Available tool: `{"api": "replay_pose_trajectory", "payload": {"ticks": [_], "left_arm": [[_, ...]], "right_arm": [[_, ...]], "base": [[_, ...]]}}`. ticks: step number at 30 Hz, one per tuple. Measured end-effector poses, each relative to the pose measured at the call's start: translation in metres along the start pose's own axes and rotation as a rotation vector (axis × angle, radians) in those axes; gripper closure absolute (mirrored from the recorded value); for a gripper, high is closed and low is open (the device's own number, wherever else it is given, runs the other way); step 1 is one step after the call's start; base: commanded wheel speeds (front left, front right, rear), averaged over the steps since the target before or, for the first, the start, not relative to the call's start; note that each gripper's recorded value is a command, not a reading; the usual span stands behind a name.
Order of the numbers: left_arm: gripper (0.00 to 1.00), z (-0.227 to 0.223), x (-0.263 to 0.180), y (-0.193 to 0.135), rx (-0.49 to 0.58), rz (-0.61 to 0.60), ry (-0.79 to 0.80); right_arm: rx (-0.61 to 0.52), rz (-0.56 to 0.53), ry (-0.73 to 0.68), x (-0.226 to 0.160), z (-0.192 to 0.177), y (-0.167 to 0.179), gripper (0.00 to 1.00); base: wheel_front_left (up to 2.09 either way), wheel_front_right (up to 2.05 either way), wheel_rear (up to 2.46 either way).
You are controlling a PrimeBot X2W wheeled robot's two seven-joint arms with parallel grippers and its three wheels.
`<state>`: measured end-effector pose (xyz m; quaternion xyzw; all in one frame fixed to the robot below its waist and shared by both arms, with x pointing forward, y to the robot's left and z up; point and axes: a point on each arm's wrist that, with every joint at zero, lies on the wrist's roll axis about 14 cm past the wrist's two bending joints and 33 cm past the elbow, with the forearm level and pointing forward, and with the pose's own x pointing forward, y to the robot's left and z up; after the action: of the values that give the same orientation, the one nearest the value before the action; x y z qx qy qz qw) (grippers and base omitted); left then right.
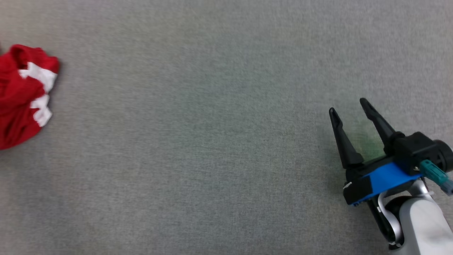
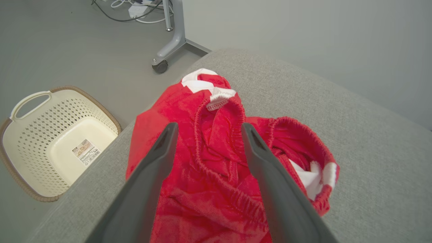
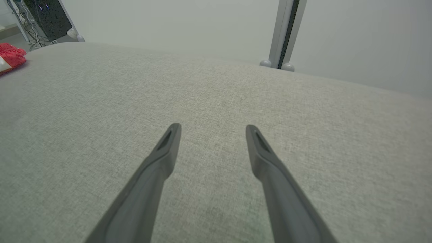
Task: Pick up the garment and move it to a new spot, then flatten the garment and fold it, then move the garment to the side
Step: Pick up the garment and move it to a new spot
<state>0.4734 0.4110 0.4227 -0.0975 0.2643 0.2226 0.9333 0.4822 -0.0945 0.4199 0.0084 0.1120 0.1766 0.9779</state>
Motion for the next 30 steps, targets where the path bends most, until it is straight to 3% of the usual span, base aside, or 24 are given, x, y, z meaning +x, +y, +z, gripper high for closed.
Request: {"api": "replay_pose_trajectory", "payload": {"ticks": [3,10,12,18,23,28,30], "left_arm": [[0.00,-0.035,0.020,0.002,-0.001,0.053,0.155],[0.00,-0.088,0.032,0.000,-0.116,0.141,0.433],[1.00,-0.090,0.030,-0.002,-0.128,0.139,0.466],[1.00,-0.057,0.020,-0.005,-0.071,0.080,0.348],[1.00,0.047,-0.008,-0.011,0.102,-0.032,0.070],[1.00,0.137,-0.059,-0.066,0.228,-0.199,-0.170],[1.00,0.163,-0.085,-0.102,0.260,-0.312,-0.248]], "right_arm": [[-0.008,-0.026,0.023,0.002,-0.011,-0.014,0.00],[-0.024,-0.052,0.006,0.002,-0.008,-0.027,0.00],[-0.023,-0.055,-0.005,0.001,-0.004,-0.027,0.00],[-0.011,-0.051,-0.046,-0.004,0.011,-0.019,0.00],[0.009,-0.026,-0.124,-0.015,0.040,-0.001,0.00],[0.016,-0.011,-0.188,-0.033,0.064,0.012,0.00],[0.019,-0.021,-0.211,-0.042,0.072,0.013,0.00]], "base": [[0.00,0.00,0.00],[0.00,0.00,0.00],[0.00,0.00,0.00],[0.00,0.00,0.00],[0.00,0.00,0.00],[0.00,0.00,0.00],[0.00,0.00,0.00]]}}
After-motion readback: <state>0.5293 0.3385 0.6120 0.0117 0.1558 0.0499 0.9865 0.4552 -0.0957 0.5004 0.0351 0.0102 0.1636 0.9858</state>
